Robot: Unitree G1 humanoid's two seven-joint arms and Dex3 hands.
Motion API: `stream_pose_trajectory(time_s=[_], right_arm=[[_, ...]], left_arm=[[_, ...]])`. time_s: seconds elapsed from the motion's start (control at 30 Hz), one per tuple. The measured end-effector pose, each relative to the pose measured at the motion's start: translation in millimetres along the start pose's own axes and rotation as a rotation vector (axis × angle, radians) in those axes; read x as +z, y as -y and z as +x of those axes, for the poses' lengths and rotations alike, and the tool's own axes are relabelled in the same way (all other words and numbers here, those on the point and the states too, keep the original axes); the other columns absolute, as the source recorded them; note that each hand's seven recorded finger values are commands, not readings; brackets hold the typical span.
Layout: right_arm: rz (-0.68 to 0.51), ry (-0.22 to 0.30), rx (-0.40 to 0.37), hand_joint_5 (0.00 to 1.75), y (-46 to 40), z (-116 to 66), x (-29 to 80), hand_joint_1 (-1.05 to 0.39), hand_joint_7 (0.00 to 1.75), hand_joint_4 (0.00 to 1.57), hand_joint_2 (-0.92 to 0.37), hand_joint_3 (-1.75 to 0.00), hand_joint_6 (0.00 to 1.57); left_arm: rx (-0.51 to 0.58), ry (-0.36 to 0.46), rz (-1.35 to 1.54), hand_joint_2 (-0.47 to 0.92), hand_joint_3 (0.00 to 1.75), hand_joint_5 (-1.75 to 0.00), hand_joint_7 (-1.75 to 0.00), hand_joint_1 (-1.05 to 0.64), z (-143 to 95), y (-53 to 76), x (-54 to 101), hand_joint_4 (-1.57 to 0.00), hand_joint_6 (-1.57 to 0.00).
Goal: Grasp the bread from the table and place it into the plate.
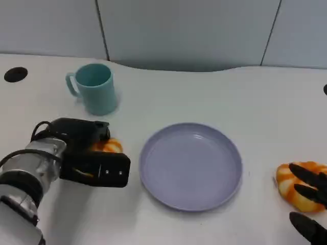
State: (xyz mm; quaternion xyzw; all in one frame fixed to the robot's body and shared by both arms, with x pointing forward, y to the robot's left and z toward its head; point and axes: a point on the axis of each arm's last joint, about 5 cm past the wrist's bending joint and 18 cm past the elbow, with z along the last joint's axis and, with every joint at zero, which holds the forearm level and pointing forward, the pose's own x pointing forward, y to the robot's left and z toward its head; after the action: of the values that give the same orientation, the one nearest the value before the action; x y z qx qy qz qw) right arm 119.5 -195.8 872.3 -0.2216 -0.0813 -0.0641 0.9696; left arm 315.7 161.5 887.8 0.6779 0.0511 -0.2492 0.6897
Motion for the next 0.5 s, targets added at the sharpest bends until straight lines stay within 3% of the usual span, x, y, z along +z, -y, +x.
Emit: stream_pose_trajectory(time_s=[0.23, 0.5], right_arm=[[-0.006, 0.002, -0.007, 0.01, 1.8, -0.1, -0.8, -0.36, 0.00, 0.85, -0.92, -0.34, 0.67], [-0.027, 0.006, -0.021, 0.01, 1.5, 1.8, -1.5, -0.35, 0.00, 0.87, -0.92, -0.33, 0.67]], left_arm=[[0.001, -0.014, -0.165, 0.92, 0.11, -1.75, -1.75, -0.16, -0.6, -5.2, -3.5, -0.71, -0.57], [0.056, 0.093, -0.346, 0.85, 0.08, -1.75, -1.75, -0.17, -9.6, -19.9, -19.6, -0.73, -0.55]])
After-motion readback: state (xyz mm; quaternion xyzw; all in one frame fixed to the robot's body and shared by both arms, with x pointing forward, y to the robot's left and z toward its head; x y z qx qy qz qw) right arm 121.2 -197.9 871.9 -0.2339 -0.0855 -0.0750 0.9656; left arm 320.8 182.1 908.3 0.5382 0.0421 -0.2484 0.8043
